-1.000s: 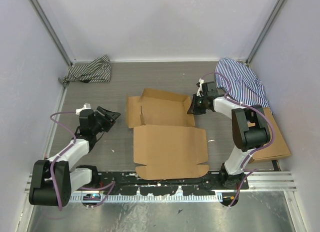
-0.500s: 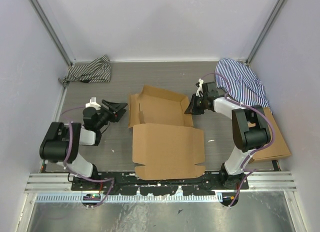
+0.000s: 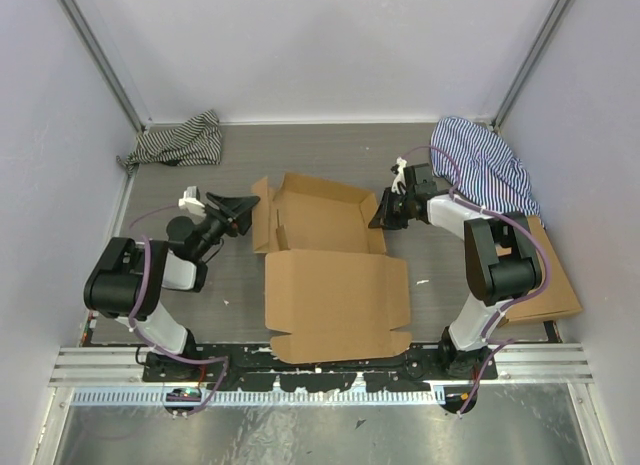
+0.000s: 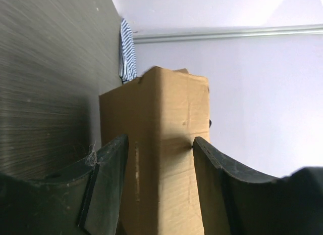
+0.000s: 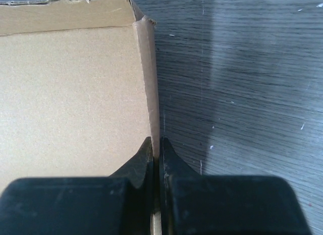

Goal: Fold the paper box

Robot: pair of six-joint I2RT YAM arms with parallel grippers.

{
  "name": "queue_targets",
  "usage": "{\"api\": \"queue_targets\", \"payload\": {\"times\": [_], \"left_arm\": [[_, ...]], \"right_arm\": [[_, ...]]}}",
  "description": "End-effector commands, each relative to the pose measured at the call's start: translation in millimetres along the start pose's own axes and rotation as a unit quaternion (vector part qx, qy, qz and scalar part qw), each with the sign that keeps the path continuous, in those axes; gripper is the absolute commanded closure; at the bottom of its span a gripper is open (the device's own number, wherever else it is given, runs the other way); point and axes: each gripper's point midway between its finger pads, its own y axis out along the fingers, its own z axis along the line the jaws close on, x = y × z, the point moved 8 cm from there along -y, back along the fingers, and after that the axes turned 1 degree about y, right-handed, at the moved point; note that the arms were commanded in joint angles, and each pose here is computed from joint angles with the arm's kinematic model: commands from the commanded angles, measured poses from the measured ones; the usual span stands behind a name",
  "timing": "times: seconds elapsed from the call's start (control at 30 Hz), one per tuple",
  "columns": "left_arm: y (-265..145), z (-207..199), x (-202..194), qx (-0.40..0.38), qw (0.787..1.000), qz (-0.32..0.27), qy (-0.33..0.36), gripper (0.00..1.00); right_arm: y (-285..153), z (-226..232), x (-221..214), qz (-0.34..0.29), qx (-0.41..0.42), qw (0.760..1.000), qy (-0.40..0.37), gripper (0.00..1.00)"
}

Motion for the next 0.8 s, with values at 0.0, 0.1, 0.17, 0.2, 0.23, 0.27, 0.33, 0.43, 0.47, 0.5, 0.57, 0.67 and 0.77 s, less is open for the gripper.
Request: {"api": "queue_targets", "payload": {"times": [0.0, 0.1, 0.17, 0.2, 0.23, 0.27, 0.33, 0.43, 0.47, 0.5, 0.57, 0.67, 0.77], "left_arm": [[7.1, -26.0, -6.6, -0.058, 0.998, 0.020, 0.026, 0.39], [7.2, -25.8, -10.3, -0.057, 0.998, 0.024, 0.026, 0.39], [6.4, -25.7, -11.9, -0.057, 0.998, 0.025, 0.027, 0.39], [5.8, -26.5, -12.2, -0.058, 0.998, 0.025, 0.027, 0.40], [5.4, -26.5, -12.5, -0.059, 0.998, 0.025, 0.027, 0.40], [5.3, -26.9, -12.5, -0.059, 0.998, 0.025, 0.027, 0.40], [5.2, -27.9, -12.6, -0.060, 0.997, 0.026, 0.029, 0.40], [6.3, -29.6, -12.9, -0.064, 0.997, 0.029, 0.031, 0.40], [6.8, -29.8, -12.7, -0.064, 0.997, 0.030, 0.032, 0.40], [7.6, -29.5, -12.7, -0.064, 0.997, 0.031, 0.032, 0.40], [9.6, -28.4, -13.6, -0.063, 0.997, 0.037, 0.032, 0.41], [15.4, -22.3, -15.5, -0.055, 0.997, 0.049, 0.033, 0.41], [21.3, -12.4, -19.9, -0.043, 0.996, 0.069, 0.030, 0.43]], "right_arm": [[-15.8, 21.4, 20.1, -0.037, 0.033, 0.998, -0.024, 0.99], [-14.0, 19.1, 20.5, -0.035, 0.022, 0.999, -0.025, 0.99], [-12.4, 17.1, 20.7, -0.032, 0.012, 0.999, -0.026, 0.99], [-11.3, 15.8, 20.5, -0.031, 0.007, 0.999, -0.027, 0.99], [-10.2, 15.3, 20.1, -0.030, 0.001, 0.999, -0.029, 0.99], [-9.3, 14.7, 19.8, -0.030, -0.005, 0.999, -0.031, 0.99], [-7.2, 12.8, 19.0, -0.030, -0.023, 0.999, -0.037, 0.99], [-3.6, 11.7, 17.3, -0.027, -0.049, 0.997, -0.050, 0.99], [-2.7, 11.5, 16.9, -0.027, -0.062, 0.996, -0.055, 0.99], [-1.8, 12.4, 16.6, -0.027, -0.075, 0.995, -0.062, 0.99], [-0.2, 14.5, 15.0, -0.028, -0.095, 0.992, -0.074, 0.99], [1.6, 21.0, 13.9, -0.030, -0.110, 0.990, -0.086, 0.99], [4.6, 26.5, 12.1, -0.029, -0.116, 0.989, -0.092, 0.99]]}}
